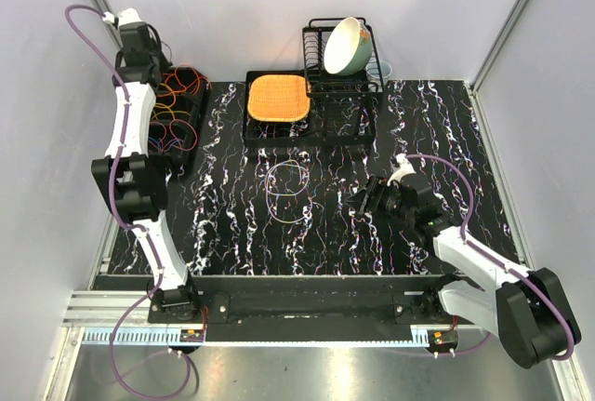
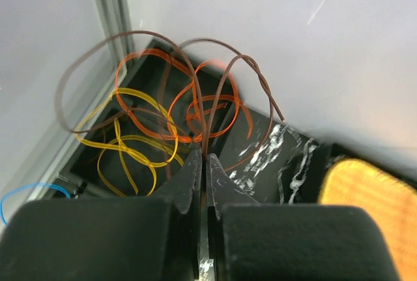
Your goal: Untangle the cables
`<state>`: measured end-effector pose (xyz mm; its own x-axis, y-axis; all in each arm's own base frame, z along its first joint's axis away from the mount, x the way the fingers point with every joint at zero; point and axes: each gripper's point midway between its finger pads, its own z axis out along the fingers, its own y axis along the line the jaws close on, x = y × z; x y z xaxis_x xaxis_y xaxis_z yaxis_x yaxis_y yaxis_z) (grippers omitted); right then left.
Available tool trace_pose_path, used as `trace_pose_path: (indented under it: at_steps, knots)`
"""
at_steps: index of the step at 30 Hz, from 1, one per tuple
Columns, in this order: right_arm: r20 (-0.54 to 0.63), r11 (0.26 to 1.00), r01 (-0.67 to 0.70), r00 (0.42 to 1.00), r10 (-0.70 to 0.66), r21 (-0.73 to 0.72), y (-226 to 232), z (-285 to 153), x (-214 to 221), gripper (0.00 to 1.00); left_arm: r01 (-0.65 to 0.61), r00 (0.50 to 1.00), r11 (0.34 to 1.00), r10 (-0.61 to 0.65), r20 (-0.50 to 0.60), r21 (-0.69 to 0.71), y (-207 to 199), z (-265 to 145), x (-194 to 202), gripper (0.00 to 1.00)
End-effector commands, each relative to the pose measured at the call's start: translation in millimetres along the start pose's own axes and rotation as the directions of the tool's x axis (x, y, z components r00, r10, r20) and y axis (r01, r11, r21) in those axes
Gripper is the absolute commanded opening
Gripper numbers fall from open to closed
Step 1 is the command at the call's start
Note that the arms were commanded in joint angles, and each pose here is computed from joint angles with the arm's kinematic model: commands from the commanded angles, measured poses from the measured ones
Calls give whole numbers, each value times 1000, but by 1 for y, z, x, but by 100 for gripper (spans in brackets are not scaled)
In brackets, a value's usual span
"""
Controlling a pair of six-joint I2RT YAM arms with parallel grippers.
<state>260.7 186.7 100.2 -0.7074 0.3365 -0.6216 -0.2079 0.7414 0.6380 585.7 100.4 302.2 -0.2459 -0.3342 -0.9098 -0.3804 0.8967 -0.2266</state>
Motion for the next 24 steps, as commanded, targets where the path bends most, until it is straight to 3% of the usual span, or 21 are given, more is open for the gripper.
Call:
trace_pose_path:
  at_steps: [1, 6, 14, 18, 24]
  knots:
    - [27, 999, 2, 1000, -1, -37, 6, 1, -9, 75, 27, 999, 1000, -27, 34, -11, 14, 14, 2, 0]
    - [26, 999, 1, 1000, 0, -38, 6, 1, -9, 76, 91, 994, 995, -94, -61, -46, 39, 25, 44, 0]
    - [22, 999, -3, 1000, 4, -40, 6, 2, -9, 75, 157, 968, 988, -154, -199, 3, 36, 35, 104, 0]
    - [27, 999, -6, 1000, 7, -39, 5, 1, -10, 75, 176, 964, 981, -156, -215, 77, 23, 41, 104, 0]
    - [22, 999, -8, 1000, 9, -38, 4, 2, -10, 75, 220, 968, 969, -202, -151, 112, 15, 42, 76, 0]
